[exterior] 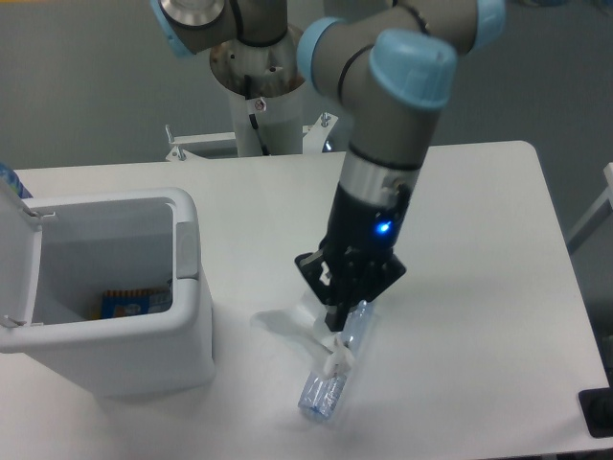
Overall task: Place the trash in the trash can
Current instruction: 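Lift the wrapper and carry it over the white trash bin, then open the gripper to drop the wrapper into the bin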
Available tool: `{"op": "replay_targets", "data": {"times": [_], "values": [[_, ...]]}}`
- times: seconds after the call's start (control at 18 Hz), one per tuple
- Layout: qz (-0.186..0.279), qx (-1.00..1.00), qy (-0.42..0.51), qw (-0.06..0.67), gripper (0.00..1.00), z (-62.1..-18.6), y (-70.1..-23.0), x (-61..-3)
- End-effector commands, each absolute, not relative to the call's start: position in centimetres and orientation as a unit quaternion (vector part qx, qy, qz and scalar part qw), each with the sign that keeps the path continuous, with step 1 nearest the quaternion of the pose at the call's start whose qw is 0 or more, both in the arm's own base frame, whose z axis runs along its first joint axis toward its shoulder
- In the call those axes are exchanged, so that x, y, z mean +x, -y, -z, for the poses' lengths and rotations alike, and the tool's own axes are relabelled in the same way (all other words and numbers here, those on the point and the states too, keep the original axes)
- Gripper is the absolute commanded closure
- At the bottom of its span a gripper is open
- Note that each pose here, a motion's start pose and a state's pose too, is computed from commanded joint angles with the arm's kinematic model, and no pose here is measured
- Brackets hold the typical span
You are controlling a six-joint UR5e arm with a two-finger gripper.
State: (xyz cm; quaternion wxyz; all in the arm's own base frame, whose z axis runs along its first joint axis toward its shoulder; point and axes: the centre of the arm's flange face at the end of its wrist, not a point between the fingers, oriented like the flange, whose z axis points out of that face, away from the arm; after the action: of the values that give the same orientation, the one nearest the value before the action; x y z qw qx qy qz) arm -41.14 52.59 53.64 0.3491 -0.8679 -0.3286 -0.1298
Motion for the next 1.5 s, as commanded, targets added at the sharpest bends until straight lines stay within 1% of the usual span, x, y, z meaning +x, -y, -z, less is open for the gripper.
{"op": "replay_targets", "data": {"times": [0.22,0.33,0.44,0.72,0.83,0.94,1.28,1.5], "values": [[0.142,-0.859,0.332,0.362,1.00,-55.6,-52.2,-39.7],[0.169,-0.852,0.327,0.372,1.00,-56.3,-52.5,-38.6],[0.179,-0.850,0.320,0.378,1.00,-57.4,-52.3,-37.0],[0.199,-0.864,0.294,0.357,1.00,-55.9,-52.5,-30.6],[0.209,-0.873,0.276,0.344,1.00,-54.6,-53.4,-27.8],[0.216,-0.879,0.259,0.337,1.00,-54.1,-54.0,-25.5],[0.228,-0.889,0.230,0.324,1.00,-53.2,-55.7,-21.9],[0.238,-0.893,0.224,0.308,0.99,-51.7,-56.1,-20.3]]}}
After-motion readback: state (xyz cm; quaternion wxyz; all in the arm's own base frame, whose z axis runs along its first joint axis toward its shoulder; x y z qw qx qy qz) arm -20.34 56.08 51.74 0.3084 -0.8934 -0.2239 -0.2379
